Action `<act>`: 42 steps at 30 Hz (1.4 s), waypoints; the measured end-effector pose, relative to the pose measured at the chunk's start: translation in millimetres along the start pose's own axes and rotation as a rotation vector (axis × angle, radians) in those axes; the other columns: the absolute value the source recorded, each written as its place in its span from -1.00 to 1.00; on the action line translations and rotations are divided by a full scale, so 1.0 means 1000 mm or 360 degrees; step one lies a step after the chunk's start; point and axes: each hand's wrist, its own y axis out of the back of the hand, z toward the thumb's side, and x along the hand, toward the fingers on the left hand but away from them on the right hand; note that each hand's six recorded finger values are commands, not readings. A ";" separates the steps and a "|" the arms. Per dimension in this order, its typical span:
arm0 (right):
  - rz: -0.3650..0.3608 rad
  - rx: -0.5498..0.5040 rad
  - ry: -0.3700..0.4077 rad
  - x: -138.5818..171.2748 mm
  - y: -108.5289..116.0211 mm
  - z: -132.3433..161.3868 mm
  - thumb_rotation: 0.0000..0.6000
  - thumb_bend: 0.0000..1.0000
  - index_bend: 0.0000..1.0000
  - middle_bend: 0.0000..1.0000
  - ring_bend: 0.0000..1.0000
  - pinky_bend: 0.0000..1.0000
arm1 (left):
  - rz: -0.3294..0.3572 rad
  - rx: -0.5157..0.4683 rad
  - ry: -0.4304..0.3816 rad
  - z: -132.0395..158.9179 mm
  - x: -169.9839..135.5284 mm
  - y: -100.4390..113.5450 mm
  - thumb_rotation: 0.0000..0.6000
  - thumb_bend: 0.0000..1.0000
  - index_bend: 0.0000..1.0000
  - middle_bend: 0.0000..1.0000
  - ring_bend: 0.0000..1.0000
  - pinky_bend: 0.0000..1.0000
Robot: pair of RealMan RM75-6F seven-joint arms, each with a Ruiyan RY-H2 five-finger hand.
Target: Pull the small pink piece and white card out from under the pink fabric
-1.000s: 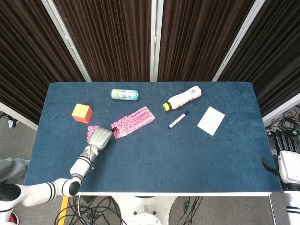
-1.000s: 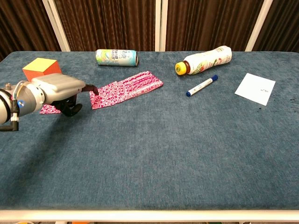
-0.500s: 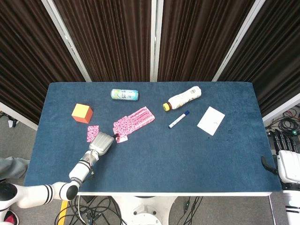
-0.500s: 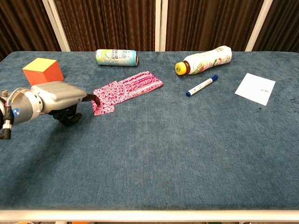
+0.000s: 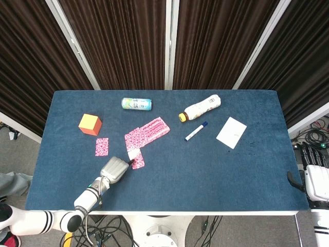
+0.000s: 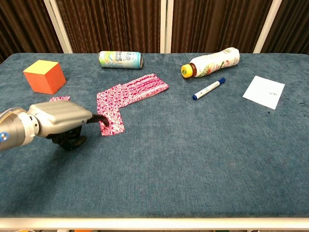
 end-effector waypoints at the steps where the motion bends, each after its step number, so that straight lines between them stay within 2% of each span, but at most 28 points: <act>1: 0.0000 0.0000 0.0000 0.000 0.000 0.000 1.00 -0.44 -1.00 -1.00 -1.00 -1.00 | 0.0000 -0.0001 -0.0014 0.003 -0.002 -0.001 1.00 0.20 -0.68 0.96 0.90 0.92; 8: 0.0007 0.0002 -0.0002 0.000 -0.001 0.000 1.00 -0.44 -1.00 -1.00 -1.00 -1.00 | -0.0003 -0.0012 -0.0121 0.024 -0.024 -0.005 1.00 0.20 -0.67 0.96 0.90 0.92; 13: 0.0001 -0.0001 0.0000 0.000 0.000 0.000 1.00 -0.44 -1.00 -1.00 -1.00 -1.00 | 0.0047 -0.0014 -0.0122 0.024 -0.031 0.003 1.00 0.20 -0.67 0.96 0.90 0.92; 18: -0.0004 -0.0009 0.0001 0.000 0.000 0.000 1.00 -0.44 -1.00 -1.00 -1.00 -1.00 | 0.0145 -0.0041 -0.0076 0.014 -0.042 0.022 1.00 0.20 -0.67 0.96 0.90 0.92; 24: -0.0012 -0.0015 0.0023 0.000 0.001 0.003 1.00 -0.44 -1.00 -1.00 -1.00 -1.00 | 0.0372 -0.0089 0.0116 -0.021 -0.061 0.047 1.00 0.16 -0.60 0.90 0.84 0.83; 26: -0.0020 -0.0016 0.0029 0.000 0.002 0.004 1.00 -0.44 -1.00 -1.00 -1.00 -1.00 | 0.0470 -0.0126 0.0227 -0.042 -0.072 0.051 1.00 0.08 -0.58 0.75 0.69 0.74; 27: -0.0024 -0.0016 0.0030 0.001 0.002 0.003 1.00 -0.44 -1.00 -1.00 -1.00 -1.00 | 0.0512 -0.0149 0.0277 -0.052 -0.079 0.052 1.00 0.05 -0.58 0.62 0.56 0.65; 28: -0.0025 -0.0016 0.0028 0.001 0.003 0.003 1.00 -0.44 -1.00 -1.00 -1.00 -1.00 | 0.0552 -0.0175 0.0326 -0.062 -0.085 0.052 1.00 0.01 -0.59 0.34 0.25 0.47; 29: -0.0026 -0.0016 0.0025 0.001 0.003 0.002 1.00 -0.44 -1.00 -1.00 -1.00 -1.00 | 0.0601 -0.0213 0.0387 -0.075 -0.096 0.050 1.00 -0.02 -0.64 -0.11 -0.23 0.19; 30: -0.0028 -0.0015 0.0020 0.002 0.003 0.001 1.00 -0.44 -1.00 -1.00 -1.00 -1.00 | 0.0634 -0.0242 0.0429 -0.084 -0.104 0.048 1.00 -0.04 -0.68 -0.42 -0.52 -0.04; 31: -0.0029 -0.0016 0.0017 0.002 0.004 0.000 1.00 -0.44 -1.00 -1.00 -1.00 -1.00 | 0.0663 -0.0265 0.0469 -0.092 -0.113 0.044 0.97 -0.07 -0.74 -0.83 -0.90 -0.42; 32: -0.0031 -0.0018 0.0015 0.002 0.004 0.000 1.00 -0.44 -1.00 -1.00 -1.00 -1.00 | 0.0701 -0.0283 0.0519 -0.103 -0.126 0.039 0.92 -0.10 -0.76 -0.96 -1.00 -0.58; 33: -0.0033 -0.0023 0.0009 0.002 0.004 -0.001 1.00 -0.44 -1.00 -1.00 -1.00 -1.00 | 0.0730 -0.0285 0.0554 -0.109 -0.136 0.034 0.82 -0.13 -0.77 -1.00 -1.00 -0.73; 34: -0.0034 -0.0027 0.0004 0.002 0.004 -0.002 1.00 -0.44 -1.00 -1.00 -1.00 -1.00 | 0.0758 -0.0284 0.0588 -0.115 -0.146 0.030 0.71 -0.17 -0.78 -1.00 -1.00 -0.80; 38: -0.0028 -0.0038 -0.0001 0.002 0.002 -0.002 1.00 -0.44 -1.00 -1.00 -1.00 -1.00 | 0.0860 -0.0306 0.0706 -0.133 -0.191 0.014 0.64 -0.22 -0.78 -1.00 -1.00 -0.84; 42: -0.0016 -0.0050 0.0008 0.001 -0.002 -0.001 1.00 -0.44 -1.00 -1.00 -1.00 -1.00 | 0.0918 -0.0274 0.0727 -0.140 -0.216 0.013 0.76 -0.23 -0.78 -1.00 -1.00 -0.84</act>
